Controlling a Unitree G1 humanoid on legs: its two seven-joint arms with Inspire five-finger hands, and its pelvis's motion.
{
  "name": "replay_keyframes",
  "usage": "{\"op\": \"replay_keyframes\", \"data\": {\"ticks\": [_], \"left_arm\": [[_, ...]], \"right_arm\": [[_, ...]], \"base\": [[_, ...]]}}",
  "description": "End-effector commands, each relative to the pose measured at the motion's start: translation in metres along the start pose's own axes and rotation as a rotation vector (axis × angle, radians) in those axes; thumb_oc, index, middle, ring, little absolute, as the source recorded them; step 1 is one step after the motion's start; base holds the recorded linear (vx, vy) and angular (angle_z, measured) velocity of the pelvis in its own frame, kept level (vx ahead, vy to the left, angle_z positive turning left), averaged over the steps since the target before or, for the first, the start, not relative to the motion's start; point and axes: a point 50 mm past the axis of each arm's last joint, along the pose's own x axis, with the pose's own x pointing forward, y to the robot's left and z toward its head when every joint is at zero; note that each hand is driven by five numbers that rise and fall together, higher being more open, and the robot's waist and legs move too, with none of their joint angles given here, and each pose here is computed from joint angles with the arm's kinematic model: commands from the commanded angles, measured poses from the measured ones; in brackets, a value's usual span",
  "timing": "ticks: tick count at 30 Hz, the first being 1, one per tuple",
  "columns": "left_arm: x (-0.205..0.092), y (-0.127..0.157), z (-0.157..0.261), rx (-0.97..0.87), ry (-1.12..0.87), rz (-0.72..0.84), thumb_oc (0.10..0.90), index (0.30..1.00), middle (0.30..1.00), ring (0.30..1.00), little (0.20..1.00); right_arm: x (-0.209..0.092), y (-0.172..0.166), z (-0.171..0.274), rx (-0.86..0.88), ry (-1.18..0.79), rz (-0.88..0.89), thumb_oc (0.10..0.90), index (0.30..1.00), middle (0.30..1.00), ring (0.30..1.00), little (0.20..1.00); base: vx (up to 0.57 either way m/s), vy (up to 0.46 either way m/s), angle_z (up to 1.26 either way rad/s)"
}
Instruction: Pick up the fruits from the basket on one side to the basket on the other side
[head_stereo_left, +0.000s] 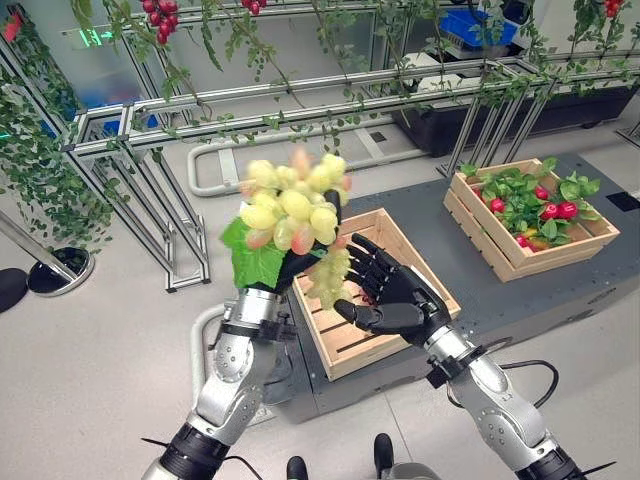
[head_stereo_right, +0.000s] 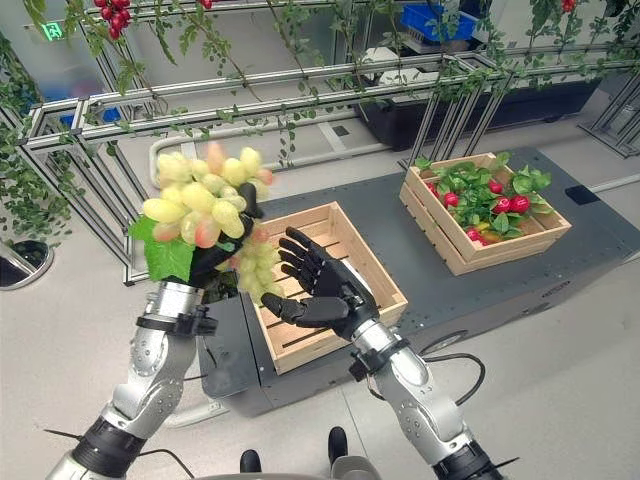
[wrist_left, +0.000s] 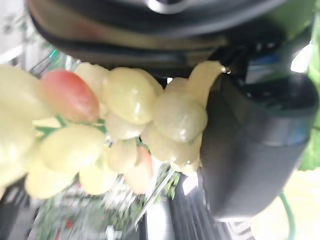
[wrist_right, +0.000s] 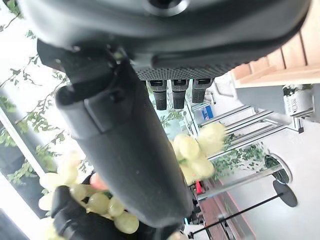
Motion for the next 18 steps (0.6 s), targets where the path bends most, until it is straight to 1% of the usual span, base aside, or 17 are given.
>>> {"op": "replay_keyframes", "data": {"ticks": [1,4,7,11,18], "left_arm": [[0.022,-0.013,0.052,0.044,-0.387,-0.070,0.400,0.300,0.300,0.300,0.300],[0.024,-0.011,0.053,0.043,-0.392,-0.061,0.400,0.300,0.300,0.300,0.300],[0.024,-0.014,0.049,-0.007,-0.362,-0.079,0.400,0.300,0.300,0.300,0.300],[0.020,-0.021,0.040,-0.091,-0.303,-0.125,0.400,0.300,0.300,0.300,0.300],[0.014,-0.038,0.025,-0.203,-0.199,-0.226,0.400,0.300,0.300,0.300,0.300]], "right_arm": [[0.003,0.012,0.051,0.002,-0.285,0.114,0.800,0.900,0.900,0.900,0.900],[0.004,0.011,0.051,0.022,-0.283,0.116,0.800,0.900,0.900,0.900,0.900],[0.006,0.016,0.048,0.075,-0.280,0.132,0.800,0.900,0.900,0.900,0.900],[0.007,0.022,0.041,0.102,-0.260,0.142,0.800,0.900,0.900,0.900,0.900],[0.012,0.029,0.041,0.126,-0.284,0.157,0.800,0.900,0.900,0.900,0.900]], "base": [[0.00,0.000,0.00],[0.00,0.000,0.00],[0.00,0.000,0.00],[0.00,0.000,0.00],[0.00,0.000,0.00]]}}
